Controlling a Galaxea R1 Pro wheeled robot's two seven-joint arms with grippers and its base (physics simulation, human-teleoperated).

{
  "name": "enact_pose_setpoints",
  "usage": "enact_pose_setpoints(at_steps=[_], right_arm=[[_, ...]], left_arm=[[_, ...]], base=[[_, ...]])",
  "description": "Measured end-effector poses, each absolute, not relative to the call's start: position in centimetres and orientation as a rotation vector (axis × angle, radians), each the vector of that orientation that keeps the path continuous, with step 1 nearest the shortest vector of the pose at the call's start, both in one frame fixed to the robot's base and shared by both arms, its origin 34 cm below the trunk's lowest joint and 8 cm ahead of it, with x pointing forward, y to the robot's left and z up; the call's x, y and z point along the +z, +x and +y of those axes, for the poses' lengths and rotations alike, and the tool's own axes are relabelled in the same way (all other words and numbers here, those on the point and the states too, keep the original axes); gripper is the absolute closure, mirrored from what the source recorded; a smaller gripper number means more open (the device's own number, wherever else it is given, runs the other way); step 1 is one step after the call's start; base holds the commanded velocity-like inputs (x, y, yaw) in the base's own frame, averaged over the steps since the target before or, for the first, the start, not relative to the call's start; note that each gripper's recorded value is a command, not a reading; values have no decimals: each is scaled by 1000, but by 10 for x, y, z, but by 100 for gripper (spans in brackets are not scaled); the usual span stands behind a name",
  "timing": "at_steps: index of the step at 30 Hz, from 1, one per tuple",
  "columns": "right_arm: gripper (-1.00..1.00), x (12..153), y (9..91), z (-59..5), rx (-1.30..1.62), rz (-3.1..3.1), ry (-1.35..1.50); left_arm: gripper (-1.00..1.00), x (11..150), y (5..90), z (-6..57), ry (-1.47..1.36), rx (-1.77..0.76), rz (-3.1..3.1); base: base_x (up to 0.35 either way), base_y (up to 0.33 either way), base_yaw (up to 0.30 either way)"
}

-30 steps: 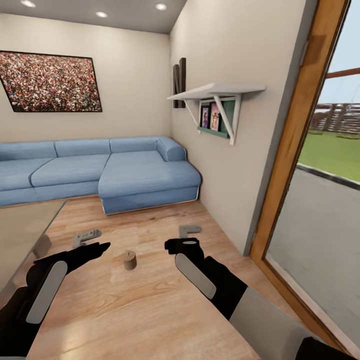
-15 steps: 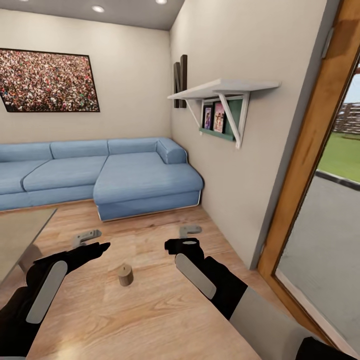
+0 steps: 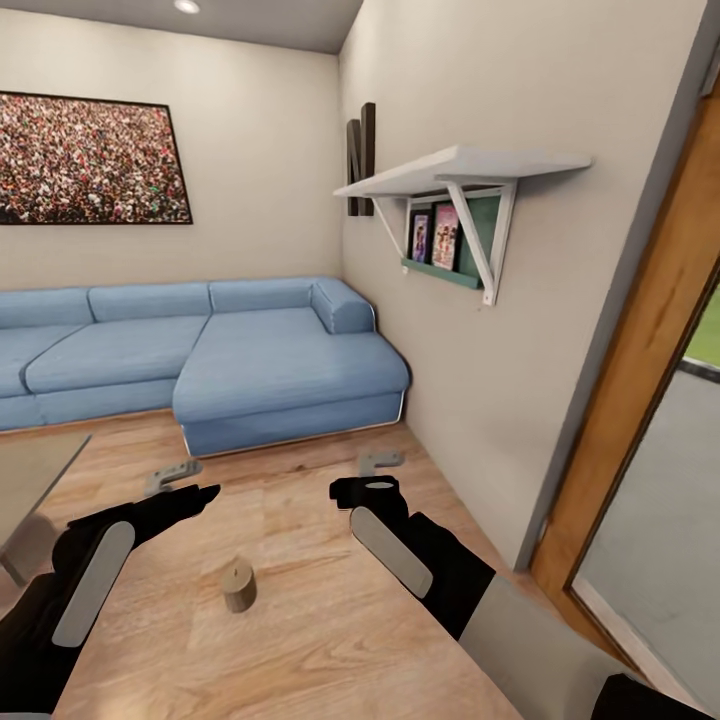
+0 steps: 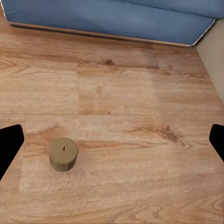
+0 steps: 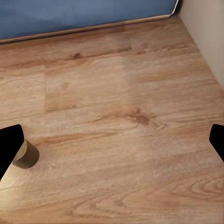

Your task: Place each of the two pumpkins and all three candles from the living room inside a cabinet in the living room (use any cabinet), then make sure every cabinet is closed, and position the cauldron so it is next to a table in the living room.

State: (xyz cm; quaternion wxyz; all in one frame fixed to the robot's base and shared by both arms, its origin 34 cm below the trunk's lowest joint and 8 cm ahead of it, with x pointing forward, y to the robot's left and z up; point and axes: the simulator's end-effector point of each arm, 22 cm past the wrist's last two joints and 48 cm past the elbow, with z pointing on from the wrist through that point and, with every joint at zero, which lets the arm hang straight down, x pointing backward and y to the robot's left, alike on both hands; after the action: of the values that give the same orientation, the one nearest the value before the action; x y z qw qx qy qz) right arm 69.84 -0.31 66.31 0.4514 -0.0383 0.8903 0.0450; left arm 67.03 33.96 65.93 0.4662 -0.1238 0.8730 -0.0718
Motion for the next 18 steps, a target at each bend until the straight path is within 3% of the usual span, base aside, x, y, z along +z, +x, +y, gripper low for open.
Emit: enact_pose_setpoints(at_steps=[18], right_arm=[[-100, 663, 699, -4, 110, 2200, -94]], left_arm=[[-100, 587, 686, 366, -431, -158, 2402]], base=[[340, 0, 0]])
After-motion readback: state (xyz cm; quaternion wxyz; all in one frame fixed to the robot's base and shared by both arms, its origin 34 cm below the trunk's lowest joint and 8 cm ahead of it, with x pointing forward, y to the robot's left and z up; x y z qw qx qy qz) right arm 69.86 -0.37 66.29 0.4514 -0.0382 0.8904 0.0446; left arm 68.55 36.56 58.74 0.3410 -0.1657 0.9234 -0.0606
